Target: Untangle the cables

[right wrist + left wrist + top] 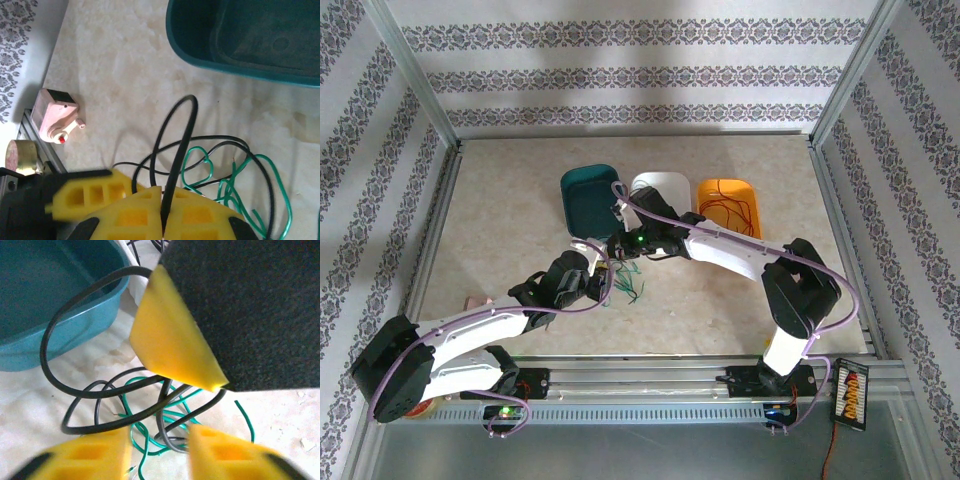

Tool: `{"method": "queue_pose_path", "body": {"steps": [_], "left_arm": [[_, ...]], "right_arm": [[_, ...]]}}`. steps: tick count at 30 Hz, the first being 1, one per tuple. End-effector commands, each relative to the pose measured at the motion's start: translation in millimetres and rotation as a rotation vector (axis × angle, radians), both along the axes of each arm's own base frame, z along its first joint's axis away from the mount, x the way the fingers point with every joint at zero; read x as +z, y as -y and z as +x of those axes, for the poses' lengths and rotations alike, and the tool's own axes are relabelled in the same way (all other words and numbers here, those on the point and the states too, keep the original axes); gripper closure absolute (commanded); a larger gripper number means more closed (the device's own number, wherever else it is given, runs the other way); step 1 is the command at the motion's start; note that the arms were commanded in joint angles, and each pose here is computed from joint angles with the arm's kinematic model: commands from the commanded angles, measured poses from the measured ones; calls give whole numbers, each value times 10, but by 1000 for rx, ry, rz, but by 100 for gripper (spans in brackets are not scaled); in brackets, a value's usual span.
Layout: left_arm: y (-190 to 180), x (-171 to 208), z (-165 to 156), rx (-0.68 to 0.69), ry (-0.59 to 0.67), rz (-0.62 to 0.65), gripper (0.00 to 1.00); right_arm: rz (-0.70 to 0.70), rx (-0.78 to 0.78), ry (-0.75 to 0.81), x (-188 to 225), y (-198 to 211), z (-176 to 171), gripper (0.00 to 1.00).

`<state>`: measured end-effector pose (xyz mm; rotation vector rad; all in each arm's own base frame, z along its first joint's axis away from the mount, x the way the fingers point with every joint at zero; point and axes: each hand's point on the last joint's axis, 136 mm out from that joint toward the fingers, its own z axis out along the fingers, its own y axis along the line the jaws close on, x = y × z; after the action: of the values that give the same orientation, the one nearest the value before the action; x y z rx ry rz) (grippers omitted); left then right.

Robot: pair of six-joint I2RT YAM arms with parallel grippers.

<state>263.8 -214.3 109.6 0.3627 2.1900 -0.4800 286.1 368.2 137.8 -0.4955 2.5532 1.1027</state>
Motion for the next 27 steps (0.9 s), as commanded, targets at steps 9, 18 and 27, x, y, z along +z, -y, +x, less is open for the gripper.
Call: {"method": "queue_pose_path", "body": {"steps": [9, 18, 27], "left_arm": [[-92, 79, 32, 96, 31, -127, 7], [-104, -93, 8, 92, -4, -91, 7], [-104, -235, 28, 108, -35, -70, 8]], "right_arm": [[115, -130, 242, 936, 507, 245, 100], [211, -234, 406, 1646, 919, 306, 100], [214, -356, 546, 2047, 1328, 392, 100]]}}
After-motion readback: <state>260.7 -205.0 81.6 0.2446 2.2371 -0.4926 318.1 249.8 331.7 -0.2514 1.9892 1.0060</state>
